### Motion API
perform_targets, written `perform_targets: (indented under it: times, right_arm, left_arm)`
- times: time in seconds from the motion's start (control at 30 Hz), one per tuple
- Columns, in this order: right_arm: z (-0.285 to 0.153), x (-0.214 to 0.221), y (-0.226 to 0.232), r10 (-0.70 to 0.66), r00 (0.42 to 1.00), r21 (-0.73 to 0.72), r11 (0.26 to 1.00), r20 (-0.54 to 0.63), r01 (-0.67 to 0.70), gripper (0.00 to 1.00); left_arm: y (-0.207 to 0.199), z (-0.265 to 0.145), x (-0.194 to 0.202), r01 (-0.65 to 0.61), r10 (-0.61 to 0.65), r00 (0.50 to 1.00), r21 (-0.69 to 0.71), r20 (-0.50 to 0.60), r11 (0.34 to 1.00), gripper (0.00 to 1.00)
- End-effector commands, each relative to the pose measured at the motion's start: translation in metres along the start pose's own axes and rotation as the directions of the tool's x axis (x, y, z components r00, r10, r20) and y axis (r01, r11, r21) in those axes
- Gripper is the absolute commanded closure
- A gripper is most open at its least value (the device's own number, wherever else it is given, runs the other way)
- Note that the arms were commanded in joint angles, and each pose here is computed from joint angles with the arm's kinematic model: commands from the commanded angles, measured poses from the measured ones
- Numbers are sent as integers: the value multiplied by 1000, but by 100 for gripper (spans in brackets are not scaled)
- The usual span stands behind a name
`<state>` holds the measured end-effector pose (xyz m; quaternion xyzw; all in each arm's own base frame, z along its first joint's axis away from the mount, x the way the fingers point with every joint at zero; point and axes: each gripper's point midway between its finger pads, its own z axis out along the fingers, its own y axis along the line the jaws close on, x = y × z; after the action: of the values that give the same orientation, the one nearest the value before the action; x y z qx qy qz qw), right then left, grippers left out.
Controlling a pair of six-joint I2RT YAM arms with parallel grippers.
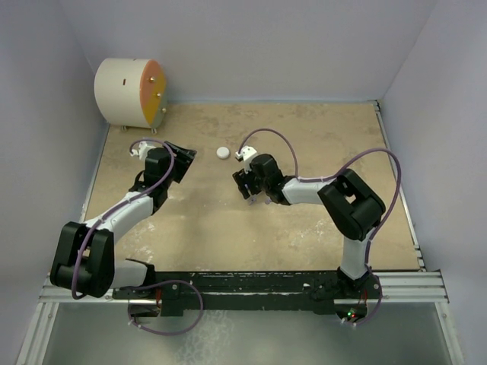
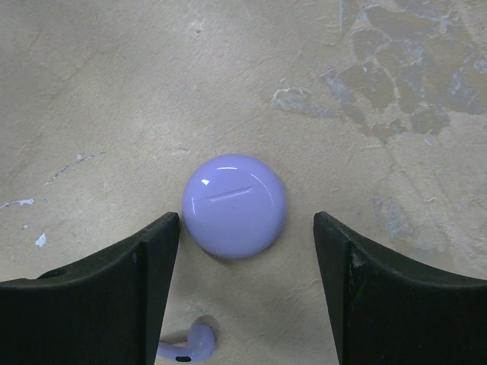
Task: Insert the wireless bluetooth earbuds into the charging case
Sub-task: Pick up the charging case at the center of the board.
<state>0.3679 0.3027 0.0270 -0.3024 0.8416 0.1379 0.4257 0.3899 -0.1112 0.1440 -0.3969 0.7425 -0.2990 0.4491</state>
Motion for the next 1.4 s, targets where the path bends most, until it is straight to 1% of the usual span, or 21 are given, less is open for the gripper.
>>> perform_targets:
  times: [0.0, 0.17, 0.27, 0.4, 0.5, 0.53, 0.6, 0.63, 0.7, 0.77, 0.8, 0.87, 0.9, 0.97, 1.13, 1.27, 1.37]
  right_arm:
    - [4, -27, 3, -24, 997, -22, 999, 72, 25, 28]
    - [9, -17, 1, -27, 999, -13, 1000, 44, 27, 31]
    - [12, -13, 1, -27, 999, -9, 1000, 36, 27, 36]
    - [12, -8, -4, -23, 1000, 17, 1000, 19, 23, 47]
    - [9, -10, -8, -22, 999, 39, 999, 29, 21, 59]
    - [7, -11, -9, -20, 999, 45, 999, 37, 19, 64]
    - [2, -18, -9, -19, 998, 48, 999, 66, 16, 69]
    - [-2, -25, -9, -18, 995, 47, 999, 93, 13, 74]
    - [-13, -44, -6, -17, 986, 28, 1000, 168, 12, 85]
    - [-27, -71, 0, -22, 963, -9, 1000, 269, 25, 91]
    - [-33, -82, 5, -23, 949, -35, 999, 314, 36, 92]
    - [-41, -91, 11, -29, 927, -65, 996, 374, 57, 94]
    - [-44, -97, 14, -40, 915, -77, 994, 401, 77, 97]
    - [-45, -102, 22, -46, 903, -113, 988, 427, 104, 100]
    - [-40, -102, 32, -51, 890, -161, 977, 454, 138, 100]
    - [-57, -111, 43, -26, 842, -207, 965, 539, 162, 100]
    - [-61, -115, 46, -19, 829, -220, 960, 558, 170, 100]
  left_arm:
    - [-14, 1, -7, 0, -1, 1000, 54, 16, 999, 39]
    - [-14, 0, -6, 0, -1, 1000, 58, 11, 998, 39]
    - [-14, 0, -5, 0, 0, 1000, 58, 9, 998, 39]
    - [-14, 0, -4, 2, -2, 1000, 60, 6, 998, 39]
    - [-14, -1, -3, 2, -2, 1000, 66, -2, 998, 39]
    - [-15, 0, -1, 2, -2, 1000, 72, -9, 997, 40]
    - [-19, 0, 4, 0, 4, 999, 98, -38, 995, 41]
    - [-21, 1, 9, 1, 6, 998, 114, -62, 993, 41]
    - [-26, 3, 22, 24, -5, 992, 149, -124, 989, 43]
    - [-30, 3, 37, 41, -8, 984, 183, -177, 982, 44]
    - [-32, 2, 45, 43, -4, 980, 195, -198, 980, 45]
    - [-35, 0, 59, 33, 14, 975, 205, -222, 978, 45]
    - [-37, -1, 66, 28, 21, 972, 207, -232, 978, 45]
    - [-39, -3, 77, 34, 22, 969, 221, -247, 975, 45]
    - [-47, -10, 77, 102, -36, 975, 295, -221, 950, 45]
    - [-51, -14, 78, 105, -38, 977, 325, -208, 940, 45]
    - [-57, -16, 80, 100, -32, 980, 347, -196, 933, 46]
